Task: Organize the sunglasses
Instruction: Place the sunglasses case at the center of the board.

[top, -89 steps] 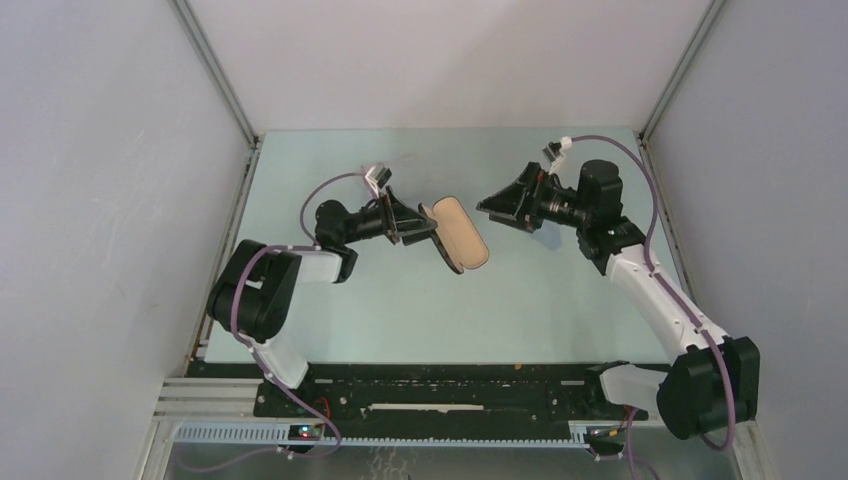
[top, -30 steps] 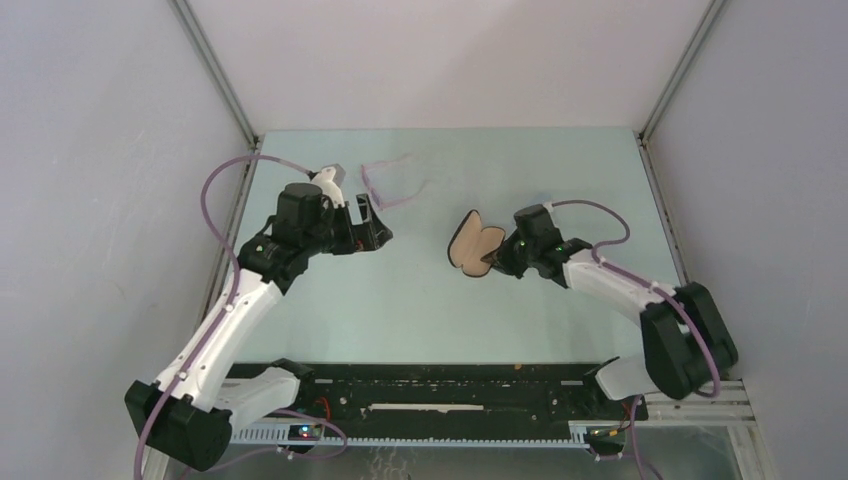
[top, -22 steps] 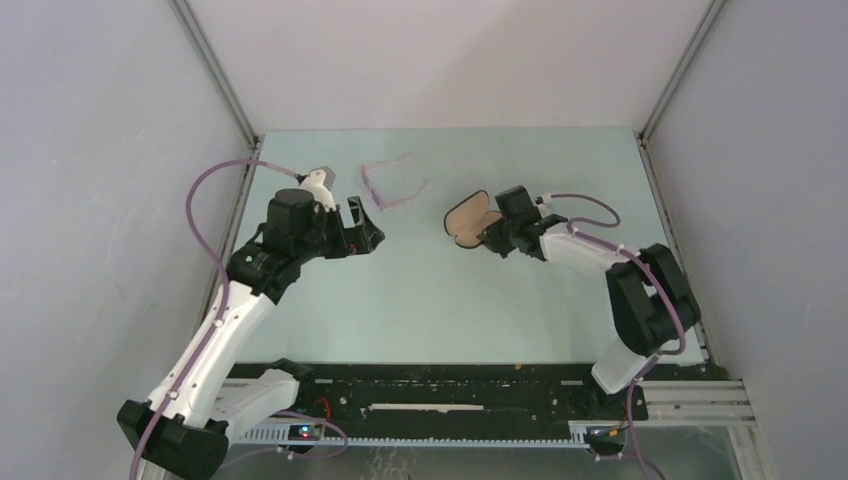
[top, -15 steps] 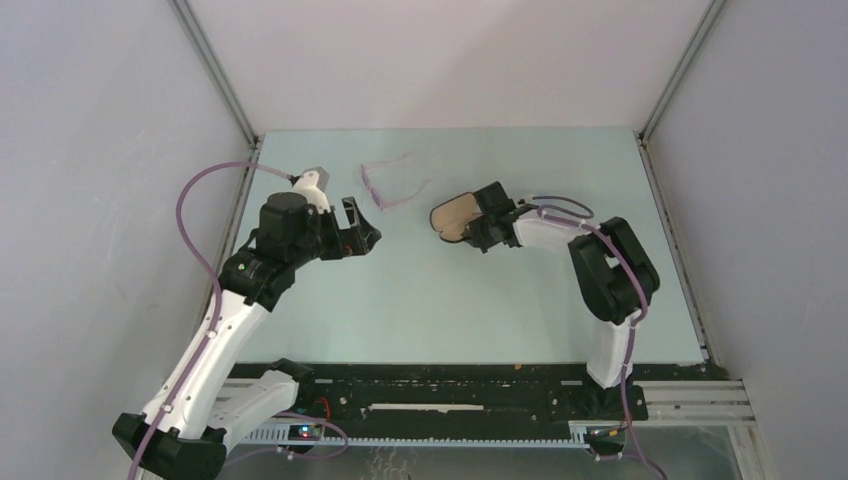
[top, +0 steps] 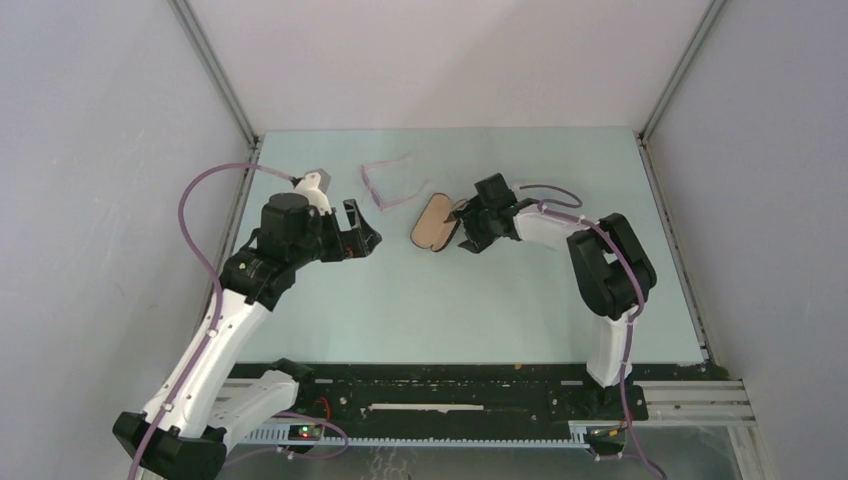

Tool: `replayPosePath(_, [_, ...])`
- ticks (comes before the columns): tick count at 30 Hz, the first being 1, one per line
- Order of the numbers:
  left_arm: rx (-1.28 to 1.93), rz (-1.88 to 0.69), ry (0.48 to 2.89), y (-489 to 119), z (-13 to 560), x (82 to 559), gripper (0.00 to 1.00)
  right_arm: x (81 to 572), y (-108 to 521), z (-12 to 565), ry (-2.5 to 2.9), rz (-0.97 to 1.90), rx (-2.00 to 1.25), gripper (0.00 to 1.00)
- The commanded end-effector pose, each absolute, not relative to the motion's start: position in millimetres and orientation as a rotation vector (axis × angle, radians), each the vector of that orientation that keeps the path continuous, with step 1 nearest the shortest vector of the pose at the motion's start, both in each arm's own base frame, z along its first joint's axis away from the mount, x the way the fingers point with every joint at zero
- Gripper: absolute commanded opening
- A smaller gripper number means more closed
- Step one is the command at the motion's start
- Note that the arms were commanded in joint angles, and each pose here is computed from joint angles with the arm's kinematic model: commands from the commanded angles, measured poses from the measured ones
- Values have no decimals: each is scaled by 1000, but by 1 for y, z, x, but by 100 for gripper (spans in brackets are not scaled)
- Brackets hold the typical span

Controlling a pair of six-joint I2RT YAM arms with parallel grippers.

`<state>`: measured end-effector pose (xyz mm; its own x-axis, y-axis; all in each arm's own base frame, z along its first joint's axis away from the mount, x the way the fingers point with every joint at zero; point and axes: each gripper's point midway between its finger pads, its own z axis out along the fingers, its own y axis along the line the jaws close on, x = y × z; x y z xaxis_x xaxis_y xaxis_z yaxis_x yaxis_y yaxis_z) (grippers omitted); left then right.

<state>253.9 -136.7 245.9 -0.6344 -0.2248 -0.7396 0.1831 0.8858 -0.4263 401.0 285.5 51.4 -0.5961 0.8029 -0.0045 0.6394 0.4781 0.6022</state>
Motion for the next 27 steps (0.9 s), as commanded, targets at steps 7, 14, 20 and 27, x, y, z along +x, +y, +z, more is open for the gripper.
replayPosePath(7, [41,-659,2130,-147,262,254,100,377,153,137,2355,596,600,76])
replayPosePath(14, [133,-740,2137,-187,265,259,100,368,72,112,2419,223,570,68])
replayPosePath(20, [258,-887,2180,-250,251,246,100,365,45,76,2498,89,647,64])
replayPosePath(27, [357,-932,2251,-291,229,234,100,364,32,41,2559,12,726,57])
